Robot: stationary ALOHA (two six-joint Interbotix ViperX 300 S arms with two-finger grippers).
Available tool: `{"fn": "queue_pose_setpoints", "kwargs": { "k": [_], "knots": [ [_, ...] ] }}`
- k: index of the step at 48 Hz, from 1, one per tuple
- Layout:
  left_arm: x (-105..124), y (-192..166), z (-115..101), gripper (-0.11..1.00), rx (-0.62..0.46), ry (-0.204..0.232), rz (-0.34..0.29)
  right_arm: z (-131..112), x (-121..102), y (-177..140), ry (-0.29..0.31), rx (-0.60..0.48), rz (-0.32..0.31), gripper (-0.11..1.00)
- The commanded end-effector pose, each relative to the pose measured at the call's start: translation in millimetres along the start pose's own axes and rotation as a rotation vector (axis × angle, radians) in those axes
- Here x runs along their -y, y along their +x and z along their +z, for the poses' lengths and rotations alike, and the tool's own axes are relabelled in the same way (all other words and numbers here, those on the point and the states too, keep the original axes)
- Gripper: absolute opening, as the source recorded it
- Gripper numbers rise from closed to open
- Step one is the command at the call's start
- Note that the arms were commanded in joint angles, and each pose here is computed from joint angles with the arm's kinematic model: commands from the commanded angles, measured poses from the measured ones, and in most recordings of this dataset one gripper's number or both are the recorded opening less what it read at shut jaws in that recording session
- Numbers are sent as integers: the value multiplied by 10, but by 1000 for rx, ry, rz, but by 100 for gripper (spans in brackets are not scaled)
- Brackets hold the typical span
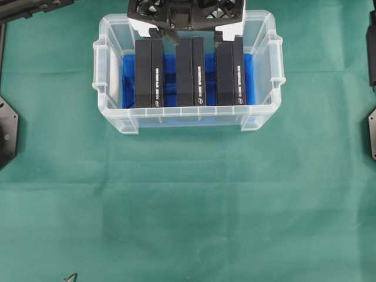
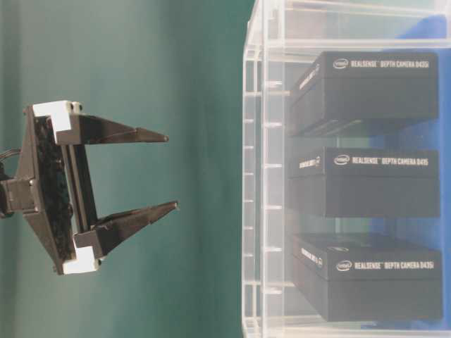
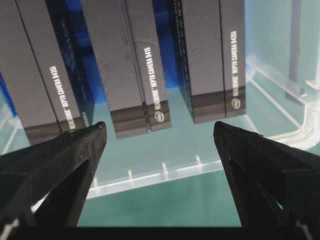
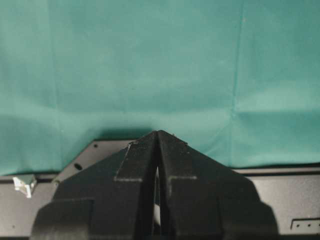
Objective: Take the box out of the case with the left arm.
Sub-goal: 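Move the open left gripper over the middle black box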
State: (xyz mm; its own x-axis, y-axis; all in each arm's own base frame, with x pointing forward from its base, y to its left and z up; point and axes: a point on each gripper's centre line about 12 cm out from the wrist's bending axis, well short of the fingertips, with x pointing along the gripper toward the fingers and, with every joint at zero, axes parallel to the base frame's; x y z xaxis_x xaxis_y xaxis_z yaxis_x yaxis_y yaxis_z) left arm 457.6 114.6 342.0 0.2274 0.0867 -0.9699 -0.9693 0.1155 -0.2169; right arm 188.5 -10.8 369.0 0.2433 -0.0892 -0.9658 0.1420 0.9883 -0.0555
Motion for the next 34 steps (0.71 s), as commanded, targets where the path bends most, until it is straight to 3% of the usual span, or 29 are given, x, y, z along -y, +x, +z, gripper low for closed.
{"fn": "queue_pose_setpoints", "kwargs": {
  "k": [1, 34],
  "knots": [
    [6, -158, -4, 91, 16, 3, -37, 28, 6, -86, 6, 34, 3, 0],
    [-3, -148, -6, 91, 15, 7, -29, 29, 9, -86, 7, 33, 2, 0]
  ]
}}
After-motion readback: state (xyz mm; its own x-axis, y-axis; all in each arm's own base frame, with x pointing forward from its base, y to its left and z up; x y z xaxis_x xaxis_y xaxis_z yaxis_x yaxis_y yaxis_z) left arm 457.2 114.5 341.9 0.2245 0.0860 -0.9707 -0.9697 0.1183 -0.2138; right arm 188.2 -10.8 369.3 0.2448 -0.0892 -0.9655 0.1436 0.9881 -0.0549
